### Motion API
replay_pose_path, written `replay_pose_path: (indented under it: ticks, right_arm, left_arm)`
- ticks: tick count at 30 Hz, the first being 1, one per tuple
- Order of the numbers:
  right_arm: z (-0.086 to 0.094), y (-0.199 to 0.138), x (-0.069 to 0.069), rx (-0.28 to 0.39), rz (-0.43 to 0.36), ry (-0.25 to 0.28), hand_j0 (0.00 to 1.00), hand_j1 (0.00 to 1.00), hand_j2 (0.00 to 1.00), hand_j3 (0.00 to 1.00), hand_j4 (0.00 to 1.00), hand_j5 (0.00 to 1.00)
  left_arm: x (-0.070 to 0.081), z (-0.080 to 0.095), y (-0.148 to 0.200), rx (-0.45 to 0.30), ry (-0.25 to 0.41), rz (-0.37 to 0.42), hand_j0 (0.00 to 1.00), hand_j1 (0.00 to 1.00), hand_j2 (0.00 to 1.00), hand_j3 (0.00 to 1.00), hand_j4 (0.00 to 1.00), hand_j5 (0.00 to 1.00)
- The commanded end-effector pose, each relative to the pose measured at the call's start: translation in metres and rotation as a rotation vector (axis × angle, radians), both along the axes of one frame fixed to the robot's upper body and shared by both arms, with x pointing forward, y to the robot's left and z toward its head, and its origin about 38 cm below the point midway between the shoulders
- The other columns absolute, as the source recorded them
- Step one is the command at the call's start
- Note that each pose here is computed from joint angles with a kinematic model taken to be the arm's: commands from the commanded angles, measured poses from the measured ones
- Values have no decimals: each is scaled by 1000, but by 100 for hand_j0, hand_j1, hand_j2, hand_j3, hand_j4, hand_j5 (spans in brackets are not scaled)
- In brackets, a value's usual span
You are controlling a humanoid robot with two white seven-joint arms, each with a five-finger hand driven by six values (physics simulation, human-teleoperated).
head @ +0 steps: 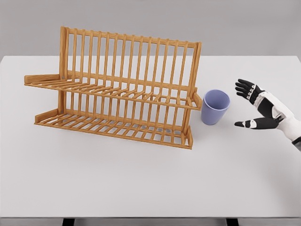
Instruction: Right arm put cup on second shelf
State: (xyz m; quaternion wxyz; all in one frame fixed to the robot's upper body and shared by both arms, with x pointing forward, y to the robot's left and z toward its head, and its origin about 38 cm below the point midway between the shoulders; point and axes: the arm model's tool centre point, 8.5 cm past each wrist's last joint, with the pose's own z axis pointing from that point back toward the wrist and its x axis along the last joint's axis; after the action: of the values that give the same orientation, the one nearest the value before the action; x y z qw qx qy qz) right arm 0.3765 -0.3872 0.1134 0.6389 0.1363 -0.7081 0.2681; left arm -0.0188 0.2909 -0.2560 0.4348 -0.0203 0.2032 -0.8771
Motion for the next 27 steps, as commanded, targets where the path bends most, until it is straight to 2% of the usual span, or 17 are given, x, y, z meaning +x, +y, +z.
replay_pose_path:
  ticks: [1,19,22,27]
  right_arm:
    - [-4,3,0,27,-6,7,100,100,100,100,100,100]
    - [-27,17,5,96,-28,44,100,100,100,100,100,100]
    - [-29,24,10,103,-21,49,100,100,100,100,100,100]
    - [-34,34,11,109,-1,54,100,100,100,100,100,100]
  left_arm:
    - [0,0,0,1,0,0,100,100,100,100,100,100]
    - [0,0,0,1,1,-2,100,100,100,100,100,100]
    - [0,0,0,1,0,0,100,100,100,100,100,100]
    - [0,0,0,1,0,0,100,100,100,100,100,100]
